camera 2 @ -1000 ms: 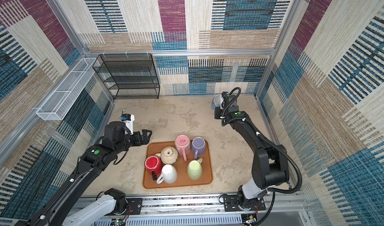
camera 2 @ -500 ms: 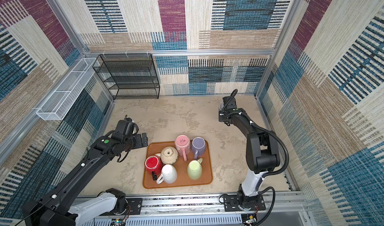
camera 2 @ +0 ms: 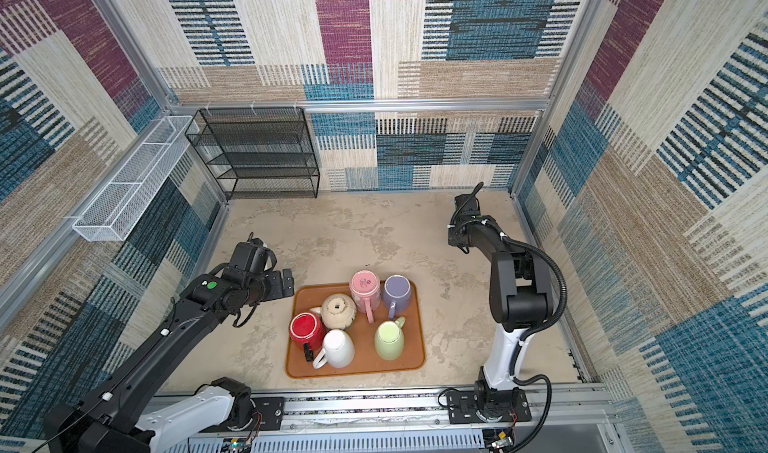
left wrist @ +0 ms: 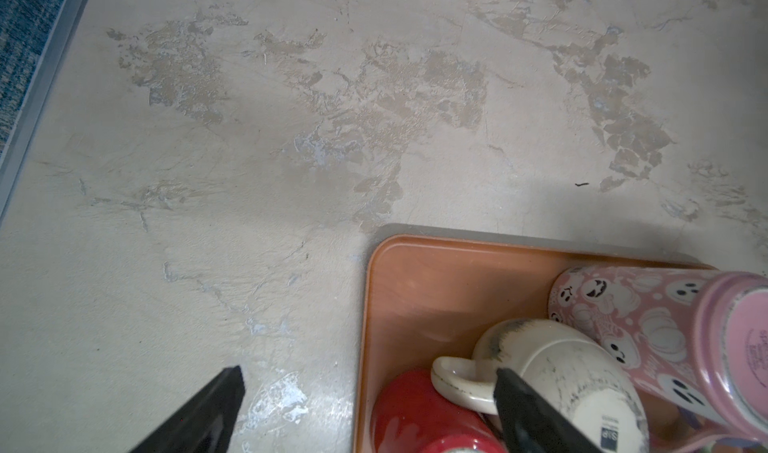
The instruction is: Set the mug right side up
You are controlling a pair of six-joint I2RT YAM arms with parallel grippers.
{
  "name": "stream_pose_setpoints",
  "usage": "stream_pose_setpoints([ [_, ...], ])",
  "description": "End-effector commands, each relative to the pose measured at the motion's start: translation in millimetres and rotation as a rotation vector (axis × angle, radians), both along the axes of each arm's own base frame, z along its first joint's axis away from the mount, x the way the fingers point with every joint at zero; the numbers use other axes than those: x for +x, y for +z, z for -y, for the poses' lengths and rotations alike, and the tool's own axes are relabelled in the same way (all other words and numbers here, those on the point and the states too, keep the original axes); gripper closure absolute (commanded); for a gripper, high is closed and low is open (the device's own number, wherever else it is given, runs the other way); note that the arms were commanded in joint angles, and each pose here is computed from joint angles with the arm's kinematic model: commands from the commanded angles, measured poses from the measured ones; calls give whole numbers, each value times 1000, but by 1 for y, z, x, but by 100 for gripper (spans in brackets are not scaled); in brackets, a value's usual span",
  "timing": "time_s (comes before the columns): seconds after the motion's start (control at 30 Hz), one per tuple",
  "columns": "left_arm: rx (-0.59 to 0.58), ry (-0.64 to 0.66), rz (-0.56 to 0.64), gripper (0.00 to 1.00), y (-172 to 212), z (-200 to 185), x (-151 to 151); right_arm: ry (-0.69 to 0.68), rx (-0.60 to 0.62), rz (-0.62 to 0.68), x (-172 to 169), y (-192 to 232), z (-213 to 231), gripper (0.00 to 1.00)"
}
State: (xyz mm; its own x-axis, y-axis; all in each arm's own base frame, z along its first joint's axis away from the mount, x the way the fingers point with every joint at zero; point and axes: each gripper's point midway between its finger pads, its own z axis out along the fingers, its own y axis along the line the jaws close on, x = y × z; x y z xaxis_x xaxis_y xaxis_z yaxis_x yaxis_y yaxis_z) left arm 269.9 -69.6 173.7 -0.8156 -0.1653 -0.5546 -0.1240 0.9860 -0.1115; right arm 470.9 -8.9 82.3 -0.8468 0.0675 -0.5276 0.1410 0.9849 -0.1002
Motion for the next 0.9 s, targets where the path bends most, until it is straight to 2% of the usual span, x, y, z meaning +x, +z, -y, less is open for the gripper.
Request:
stream_pose_setpoints([
  [0.0, 15, -21, -4, 1, 0, -1, -1, -2, -13, 29, 7, 0, 2, 89],
  [0.3, 35, 4, 26, 1, 5, -8, -1, 0, 10, 38, 2, 1, 1, 73],
  [0.5, 40, -8, 29, 1, 5, -8, -2, 0, 22, 52, -1, 5, 0, 54],
  [0.6, 34, -28, 28, 5, 4, -6, -3, 0, 25, 71, -1, 13, 0, 46],
  [0.73, 40, -39, 28, 13, 1, -6, -4, 1, 47, 107, -2, 28, -3, 43],
  [0.87, 37, -66, -23, 28, -8, -1, -6, 17, 135, 212, -8, 56, -16, 42],
])
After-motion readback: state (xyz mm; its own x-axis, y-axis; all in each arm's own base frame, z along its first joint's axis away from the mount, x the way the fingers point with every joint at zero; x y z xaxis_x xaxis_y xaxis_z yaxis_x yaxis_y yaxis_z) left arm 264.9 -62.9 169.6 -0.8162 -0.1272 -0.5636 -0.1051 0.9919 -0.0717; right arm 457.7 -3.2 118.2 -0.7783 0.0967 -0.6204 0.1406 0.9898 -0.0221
